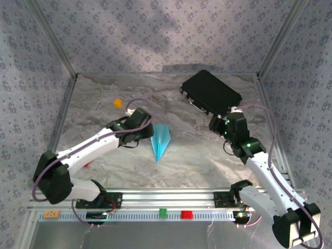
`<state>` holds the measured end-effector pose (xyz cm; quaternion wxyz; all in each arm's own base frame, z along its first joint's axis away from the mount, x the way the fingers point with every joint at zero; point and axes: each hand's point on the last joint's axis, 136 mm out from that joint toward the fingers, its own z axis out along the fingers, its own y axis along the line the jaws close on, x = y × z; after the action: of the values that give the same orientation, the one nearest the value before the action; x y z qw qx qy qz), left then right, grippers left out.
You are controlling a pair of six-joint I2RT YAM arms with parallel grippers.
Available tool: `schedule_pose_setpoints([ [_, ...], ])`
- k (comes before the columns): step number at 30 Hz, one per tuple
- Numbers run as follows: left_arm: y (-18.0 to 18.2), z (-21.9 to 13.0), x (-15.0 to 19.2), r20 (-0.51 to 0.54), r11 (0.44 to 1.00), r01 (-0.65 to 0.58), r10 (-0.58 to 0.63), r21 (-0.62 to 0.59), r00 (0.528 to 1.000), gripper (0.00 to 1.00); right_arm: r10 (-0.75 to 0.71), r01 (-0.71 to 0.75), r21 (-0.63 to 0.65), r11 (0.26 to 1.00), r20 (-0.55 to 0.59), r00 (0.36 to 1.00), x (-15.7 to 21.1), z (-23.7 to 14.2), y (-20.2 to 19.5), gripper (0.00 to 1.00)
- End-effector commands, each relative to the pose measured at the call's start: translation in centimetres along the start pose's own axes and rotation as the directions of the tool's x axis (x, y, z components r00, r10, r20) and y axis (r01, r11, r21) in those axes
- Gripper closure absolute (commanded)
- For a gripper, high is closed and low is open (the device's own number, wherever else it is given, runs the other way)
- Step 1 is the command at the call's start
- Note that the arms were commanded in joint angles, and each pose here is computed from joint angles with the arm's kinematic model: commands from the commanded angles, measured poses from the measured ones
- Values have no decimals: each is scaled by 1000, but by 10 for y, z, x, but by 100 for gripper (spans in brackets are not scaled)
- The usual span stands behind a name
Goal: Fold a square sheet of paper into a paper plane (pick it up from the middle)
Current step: Reset both arms
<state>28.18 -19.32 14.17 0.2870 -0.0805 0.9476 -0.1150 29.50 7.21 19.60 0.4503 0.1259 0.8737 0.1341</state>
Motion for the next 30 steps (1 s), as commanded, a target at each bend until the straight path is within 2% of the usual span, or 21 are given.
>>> schedule_pose_setpoints([
  [1,15,-8,-15,67,998,-11,7,55,998,35,-123,106,155,982,104,987,-19,-4,-27,26],
  [2,24,-10,-23,95,998,-5,-1,56,996,30,-163,136,195,971,127,978,-25,-4,-32,23],
  [5,57,-16,-44,190,1000,7,-9,9,982,14,-280,210,318,924,190,941,-36,3,-51,5],
  [6,71,-17,-52,219,1000,21,-16,-18,976,7,-323,240,352,905,200,925,-35,10,-59,4],
  [8,99,-20,-65,277,995,48,-21,-91,961,1,-372,276,403,873,184,910,-31,23,-74,3],
  [12,141,-25,-91,399,968,64,38,-241,916,0,-354,262,430,864,150,923,-20,53,-104,3],
  [15,154,-28,-108,474,941,40,132,-336,871,0,-336,251,388,887,169,927,-18,72,-111,3],
  [18,161,-16,-117,502,915,-12,232,-403,833,0,-357,281,342,897,182,916,-18,89,-111,3],
  [22,174,4,-122,477,919,-28,230,-393,848,0,-411,340,310,888,202,889,-18,107,-111,4],
  [25,184,13,-127,498,907,-33,261,-420,827,0,-408,360,239,902,192,893,-6,123,-110,5],
  [27,184,21,-128,509,920,-53,262,-389,820,0,-415,367,228,902,224,882,0,127,-110,6],
  [30,192,35,-125,471,921,-80,268,-381,841,0,-421,377,220,900,207,883,3,126,-108,8],
])
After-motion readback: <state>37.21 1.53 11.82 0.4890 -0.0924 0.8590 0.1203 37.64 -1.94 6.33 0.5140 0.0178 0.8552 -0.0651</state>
